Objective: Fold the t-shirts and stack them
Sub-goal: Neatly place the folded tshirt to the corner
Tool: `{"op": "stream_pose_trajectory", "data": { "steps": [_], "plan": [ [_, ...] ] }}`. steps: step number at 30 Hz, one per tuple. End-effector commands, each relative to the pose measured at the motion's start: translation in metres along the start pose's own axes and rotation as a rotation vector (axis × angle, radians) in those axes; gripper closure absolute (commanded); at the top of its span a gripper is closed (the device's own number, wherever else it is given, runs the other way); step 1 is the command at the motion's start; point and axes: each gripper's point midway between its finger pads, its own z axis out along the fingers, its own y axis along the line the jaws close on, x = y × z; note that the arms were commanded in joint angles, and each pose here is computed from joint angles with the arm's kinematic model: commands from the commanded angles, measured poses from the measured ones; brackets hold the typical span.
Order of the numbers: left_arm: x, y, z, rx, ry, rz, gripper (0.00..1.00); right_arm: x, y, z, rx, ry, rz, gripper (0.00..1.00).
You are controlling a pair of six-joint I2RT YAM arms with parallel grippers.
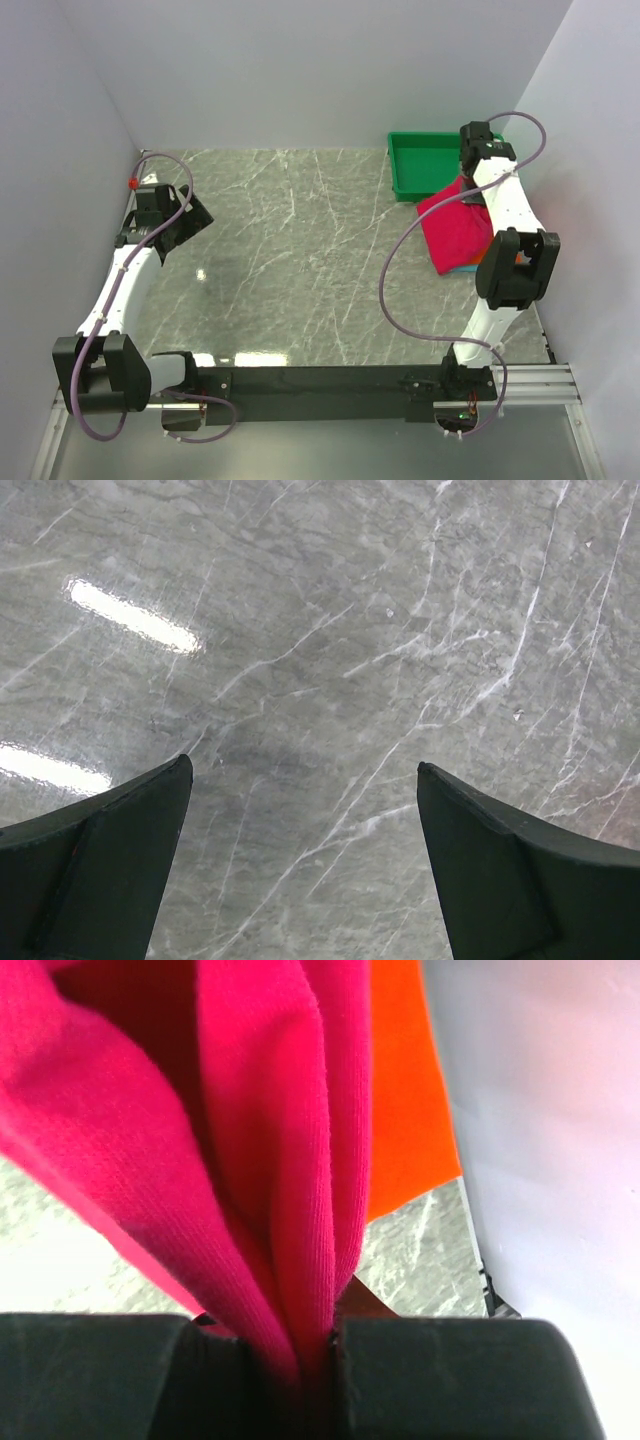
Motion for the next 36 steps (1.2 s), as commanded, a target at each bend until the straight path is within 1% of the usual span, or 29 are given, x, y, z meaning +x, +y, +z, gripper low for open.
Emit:
{"op": "stream_pose_trajectory", "data": {
  "steps": [1, 4, 6, 8, 11, 13, 15, 18, 20, 23, 24, 26, 27, 28, 30, 31, 35, 36],
  "plan": [
    [-0.008, -0.008, -0.004, 0.044, -0.03, -0.006, 0.01, -0.023, -0.029, -0.006, 0.057, -0.077, 0.079, 1.0],
    [-0.007, -0.008, -0.004, 0.043, -0.03, -0.005, 0.01, -0.023, -0.036, 0.008, 0.095, -0.073, 0.091, 1.0],
    [-0.007, -0.007, -0.004, 0.041, -0.03, -0.004, 0.01, -0.019, -0.034, 0.023, 0.109, -0.047, 0.088, 1.0],
    [-0.007, -0.007, -0.003, 0.041, -0.028, -0.003, 0.01, -0.019, -0.036, 0.038, 0.158, -0.037, 0.079, 1.0],
    [-0.005, -0.006, -0.002, 0.04, -0.025, 0.001, 0.01, -0.019, -0.03, 0.056, 0.176, -0.027, 0.072, 0.98],
    [-0.005, -0.006, -0.002, 0.039, -0.024, 0.003, 0.01, -0.021, -0.029, 0.065, 0.197, -0.036, 0.077, 0.95],
    [-0.005, -0.006, -0.001, 0.037, -0.022, 0.004, 0.01, -0.018, -0.029, 0.078, 0.238, -0.025, 0.078, 0.84],
    [-0.005, -0.006, 0.0, 0.036, -0.019, 0.006, 0.01, -0.013, -0.037, 0.087, 0.311, -0.016, 0.083, 0.72],
    [-0.004, -0.005, 0.0, 0.033, -0.015, 0.007, 0.01, -0.012, -0.043, 0.092, 0.348, -0.019, 0.1, 0.68],
    [-0.003, -0.004, 0.002, 0.031, -0.011, 0.009, 0.01, -0.011, -0.053, 0.096, 0.379, -0.012, 0.155, 0.58],
    [-0.003, -0.004, 0.002, 0.031, -0.011, 0.009, 0.01, -0.009, -0.052, 0.099, 0.364, -0.002, 0.173, 0.57],
    [-0.004, 0.0, 0.004, 0.004, -0.021, 0.009, 0.01, 0.001, -0.057, 0.107, 0.375, 0.043, 0.193, 0.52],
    [-0.004, 0.001, 0.004, 0.002, -0.02, 0.009, 0.01, 0.004, -0.058, 0.109, 0.384, 0.054, 0.221, 0.44],
    [-0.004, 0.001, 0.004, 0.003, -0.018, 0.009, 0.01, 0.011, -0.06, 0.11, 0.386, 0.085, 0.223, 0.42],
    [-0.004, 0.001, 0.005, 0.0, -0.018, 0.01, 0.01, 0.016, -0.064, 0.113, 0.397, 0.104, 0.26, 0.38],
    [-0.004, 0.002, 0.005, -0.001, -0.018, 0.012, 0.01, 0.02, -0.068, 0.111, 0.413, 0.115, 0.269, 0.34],
    [-0.003, 0.001, 0.006, 0.002, -0.015, 0.014, 0.01, 0.023, -0.078, 0.101, 0.388, 0.128, 0.374, 0.32],
    [-0.002, 0.002, 0.006, 0.001, -0.012, 0.014, 0.0, 0.026, -0.084, 0.101, 0.383, 0.143, 0.422, 0.29]
  ]
}}
